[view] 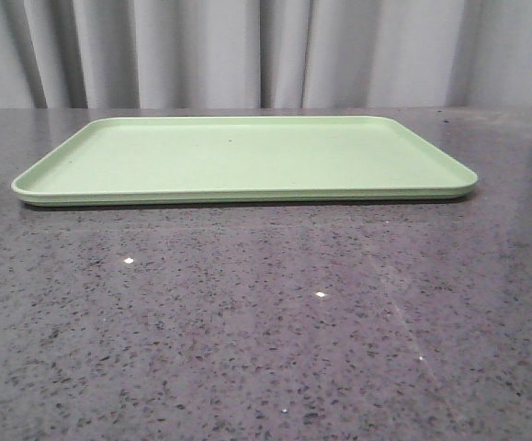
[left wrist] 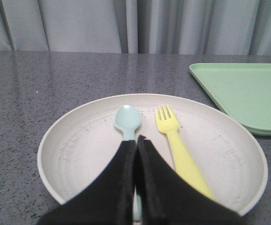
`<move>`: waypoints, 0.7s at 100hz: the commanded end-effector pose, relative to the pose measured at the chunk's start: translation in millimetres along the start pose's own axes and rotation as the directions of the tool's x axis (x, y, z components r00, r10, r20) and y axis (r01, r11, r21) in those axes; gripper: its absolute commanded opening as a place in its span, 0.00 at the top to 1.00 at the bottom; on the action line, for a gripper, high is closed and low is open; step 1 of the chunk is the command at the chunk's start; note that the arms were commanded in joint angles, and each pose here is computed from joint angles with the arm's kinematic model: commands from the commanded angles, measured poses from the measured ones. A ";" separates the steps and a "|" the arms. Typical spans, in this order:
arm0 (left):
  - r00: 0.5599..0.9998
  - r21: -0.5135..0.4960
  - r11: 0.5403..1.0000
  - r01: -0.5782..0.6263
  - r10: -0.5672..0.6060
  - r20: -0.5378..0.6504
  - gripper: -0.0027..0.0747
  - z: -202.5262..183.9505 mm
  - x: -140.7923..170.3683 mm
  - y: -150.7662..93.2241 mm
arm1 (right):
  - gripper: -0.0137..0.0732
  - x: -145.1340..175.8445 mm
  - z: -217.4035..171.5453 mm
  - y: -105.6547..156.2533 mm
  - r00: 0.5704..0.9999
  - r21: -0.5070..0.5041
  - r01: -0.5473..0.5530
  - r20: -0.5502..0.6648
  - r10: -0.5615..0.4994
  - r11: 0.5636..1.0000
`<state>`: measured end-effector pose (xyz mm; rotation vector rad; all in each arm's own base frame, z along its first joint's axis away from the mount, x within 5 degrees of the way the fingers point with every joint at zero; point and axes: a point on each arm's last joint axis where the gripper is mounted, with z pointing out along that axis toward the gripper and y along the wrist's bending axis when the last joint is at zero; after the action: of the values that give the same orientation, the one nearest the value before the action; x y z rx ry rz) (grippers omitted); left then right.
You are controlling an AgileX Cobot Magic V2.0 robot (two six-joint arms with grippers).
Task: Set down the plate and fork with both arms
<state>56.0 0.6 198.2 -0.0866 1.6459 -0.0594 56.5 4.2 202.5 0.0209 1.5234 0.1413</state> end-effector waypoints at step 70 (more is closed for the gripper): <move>0.987 0.010 1.000 0.005 -0.006 0.158 0.99 -2.8 -9.8 -0.5 | 0.92 -10.6 -2.5 0.9 0.994 -0.007 0.006 0.110 -0.005 1.000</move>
<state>56.2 0.7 200.9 -0.0857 1.6157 -0.0593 56.5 4.2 202.5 0.0209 1.5234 0.1413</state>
